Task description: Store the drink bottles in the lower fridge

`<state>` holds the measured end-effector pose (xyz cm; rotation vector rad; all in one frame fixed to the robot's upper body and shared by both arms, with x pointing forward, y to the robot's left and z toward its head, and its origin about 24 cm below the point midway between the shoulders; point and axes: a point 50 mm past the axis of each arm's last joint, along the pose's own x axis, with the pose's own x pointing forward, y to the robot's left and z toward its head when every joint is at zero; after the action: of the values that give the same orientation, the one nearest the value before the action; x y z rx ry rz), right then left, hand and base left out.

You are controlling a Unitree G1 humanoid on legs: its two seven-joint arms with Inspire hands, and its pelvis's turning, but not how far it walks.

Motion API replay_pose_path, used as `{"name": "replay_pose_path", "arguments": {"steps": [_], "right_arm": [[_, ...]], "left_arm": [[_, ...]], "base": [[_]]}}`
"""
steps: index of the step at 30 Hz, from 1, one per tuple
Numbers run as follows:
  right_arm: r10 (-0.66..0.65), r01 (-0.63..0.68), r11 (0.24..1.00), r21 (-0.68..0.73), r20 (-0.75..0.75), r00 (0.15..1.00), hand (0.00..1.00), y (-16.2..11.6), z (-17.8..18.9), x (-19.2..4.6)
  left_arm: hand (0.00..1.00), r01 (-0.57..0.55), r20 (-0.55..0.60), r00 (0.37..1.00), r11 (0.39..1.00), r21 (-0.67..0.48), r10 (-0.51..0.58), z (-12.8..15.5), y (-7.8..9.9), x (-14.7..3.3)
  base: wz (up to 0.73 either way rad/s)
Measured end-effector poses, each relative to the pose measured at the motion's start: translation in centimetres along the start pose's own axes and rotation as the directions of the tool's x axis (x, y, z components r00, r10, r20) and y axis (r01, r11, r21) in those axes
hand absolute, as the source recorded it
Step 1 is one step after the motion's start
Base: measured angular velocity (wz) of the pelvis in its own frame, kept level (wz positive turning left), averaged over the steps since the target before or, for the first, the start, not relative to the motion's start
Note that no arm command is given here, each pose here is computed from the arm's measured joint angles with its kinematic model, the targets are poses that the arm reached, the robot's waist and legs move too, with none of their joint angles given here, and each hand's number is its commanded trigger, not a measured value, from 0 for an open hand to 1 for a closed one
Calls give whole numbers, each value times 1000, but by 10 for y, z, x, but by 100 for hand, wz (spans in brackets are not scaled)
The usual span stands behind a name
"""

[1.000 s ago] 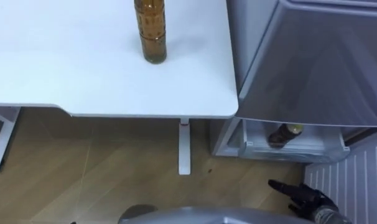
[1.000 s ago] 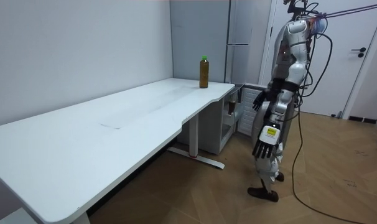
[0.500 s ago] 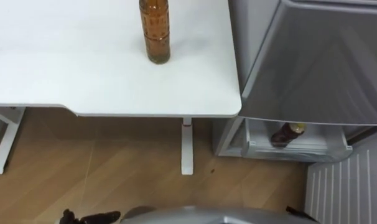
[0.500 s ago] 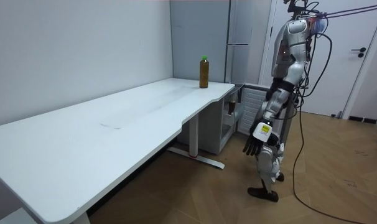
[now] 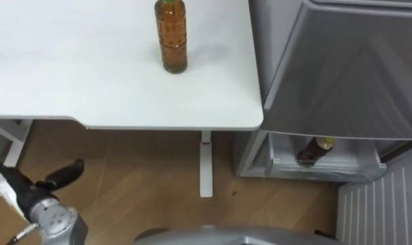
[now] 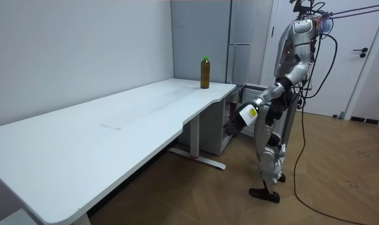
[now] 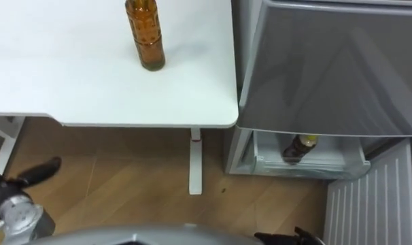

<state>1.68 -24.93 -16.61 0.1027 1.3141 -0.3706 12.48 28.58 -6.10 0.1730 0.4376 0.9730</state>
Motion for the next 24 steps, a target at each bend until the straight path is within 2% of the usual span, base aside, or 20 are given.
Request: {"name": "replay_pose_path", "arguments": {"steps": [6,12,16,24], "right_arm": [[16,-16,1000,20,7,1000,0,0,-2,-1],[34,-35,999,17,24,999,0,2,0,-1],[56,-57,998,12,36,998,0,2,2,-1],[73,-74,997,26,31,997,0,1,-2,-1]], "left_arm": [[0,25,197,980,988,-152,5,53,-9,-4],[0,122,314,948,968,-218,-49,83,-17,-13],[0,204,373,921,953,-222,-110,97,-25,-17],[0,326,426,877,926,-190,-221,108,-38,-20]], "base": [[-1],[0],[0],[-3]]}}
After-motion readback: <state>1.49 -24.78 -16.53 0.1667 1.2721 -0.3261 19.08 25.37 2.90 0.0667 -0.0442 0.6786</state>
